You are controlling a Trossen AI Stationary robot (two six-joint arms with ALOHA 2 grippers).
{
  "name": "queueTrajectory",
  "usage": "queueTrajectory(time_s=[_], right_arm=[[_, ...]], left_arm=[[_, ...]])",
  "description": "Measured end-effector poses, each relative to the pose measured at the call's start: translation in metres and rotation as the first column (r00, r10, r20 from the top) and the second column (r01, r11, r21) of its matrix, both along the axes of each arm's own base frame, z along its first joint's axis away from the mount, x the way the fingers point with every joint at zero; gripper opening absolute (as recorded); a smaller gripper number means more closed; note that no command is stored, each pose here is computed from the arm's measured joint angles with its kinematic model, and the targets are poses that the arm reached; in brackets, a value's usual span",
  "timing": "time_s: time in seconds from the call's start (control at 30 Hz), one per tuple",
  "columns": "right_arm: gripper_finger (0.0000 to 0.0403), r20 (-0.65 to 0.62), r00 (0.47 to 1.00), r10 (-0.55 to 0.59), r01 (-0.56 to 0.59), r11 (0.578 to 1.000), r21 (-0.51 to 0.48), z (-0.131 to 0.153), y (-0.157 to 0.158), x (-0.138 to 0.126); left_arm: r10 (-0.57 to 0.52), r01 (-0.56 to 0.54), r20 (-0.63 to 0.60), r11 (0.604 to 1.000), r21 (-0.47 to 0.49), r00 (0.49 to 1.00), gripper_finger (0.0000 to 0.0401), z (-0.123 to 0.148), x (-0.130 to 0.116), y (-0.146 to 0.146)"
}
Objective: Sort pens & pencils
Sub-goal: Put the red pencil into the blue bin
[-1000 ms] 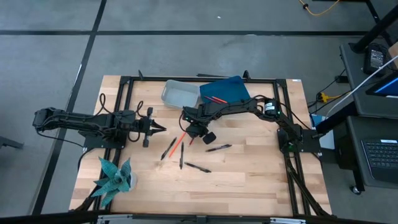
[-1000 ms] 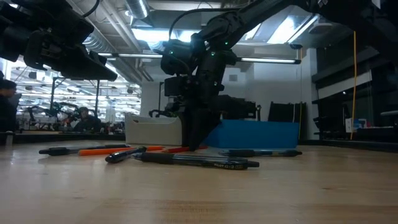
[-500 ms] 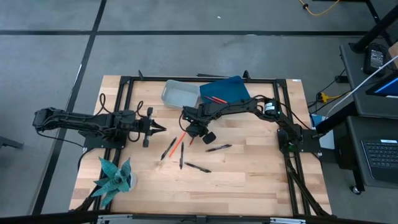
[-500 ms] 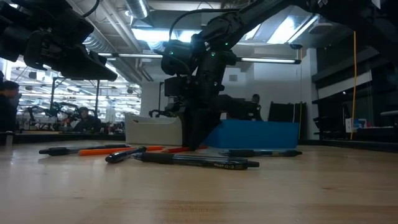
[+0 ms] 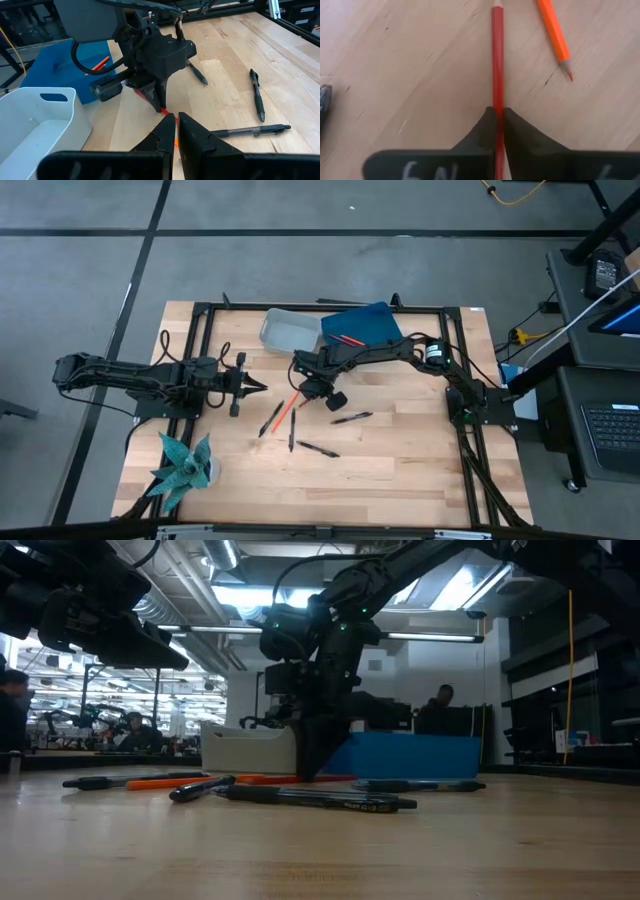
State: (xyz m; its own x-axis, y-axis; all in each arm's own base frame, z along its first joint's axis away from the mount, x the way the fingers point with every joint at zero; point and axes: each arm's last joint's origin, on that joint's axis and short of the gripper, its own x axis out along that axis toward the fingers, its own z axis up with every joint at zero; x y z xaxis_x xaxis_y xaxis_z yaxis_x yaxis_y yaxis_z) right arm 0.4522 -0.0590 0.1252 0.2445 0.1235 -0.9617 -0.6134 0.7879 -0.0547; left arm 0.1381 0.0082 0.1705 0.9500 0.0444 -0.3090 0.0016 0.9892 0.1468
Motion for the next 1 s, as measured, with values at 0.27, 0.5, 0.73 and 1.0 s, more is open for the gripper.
queueTrajectory(time_s=[0.27,0.5,0.73,1.0], right_arm=[[0.0023,0.001,1.0,-0.002,0.002,1.0,0.001,0.0,0.0,0.0],[0.0013,0.003,1.0,-0.003,0.003,1.0,0.002,0.001,0.0,0.0],[0.0015,0.02,0.999,-0.033,0.032,0.999,0.005,0.01,0.0,-0.001],[0.0005,-0.027,0.998,-0.064,0.064,0.998,-0.005,0.026,-0.002,-0.001]], left_arm=[[0.0,0.0,0.0,1.0,0.0,1.0,0.0014,0.0,0.0,0.0],[0.0,0.0,0.0,1.0,0.0,1.0,0.0014,0.0,0.0,0.0],[0.0,0.0,0.0,1.0,0.0,1.0,0.0014,0.0,0.0,0.0],[0.0,0.0,0.0,1.0,0.0,1.0,0.0014,0.0,0.0,0.0]])
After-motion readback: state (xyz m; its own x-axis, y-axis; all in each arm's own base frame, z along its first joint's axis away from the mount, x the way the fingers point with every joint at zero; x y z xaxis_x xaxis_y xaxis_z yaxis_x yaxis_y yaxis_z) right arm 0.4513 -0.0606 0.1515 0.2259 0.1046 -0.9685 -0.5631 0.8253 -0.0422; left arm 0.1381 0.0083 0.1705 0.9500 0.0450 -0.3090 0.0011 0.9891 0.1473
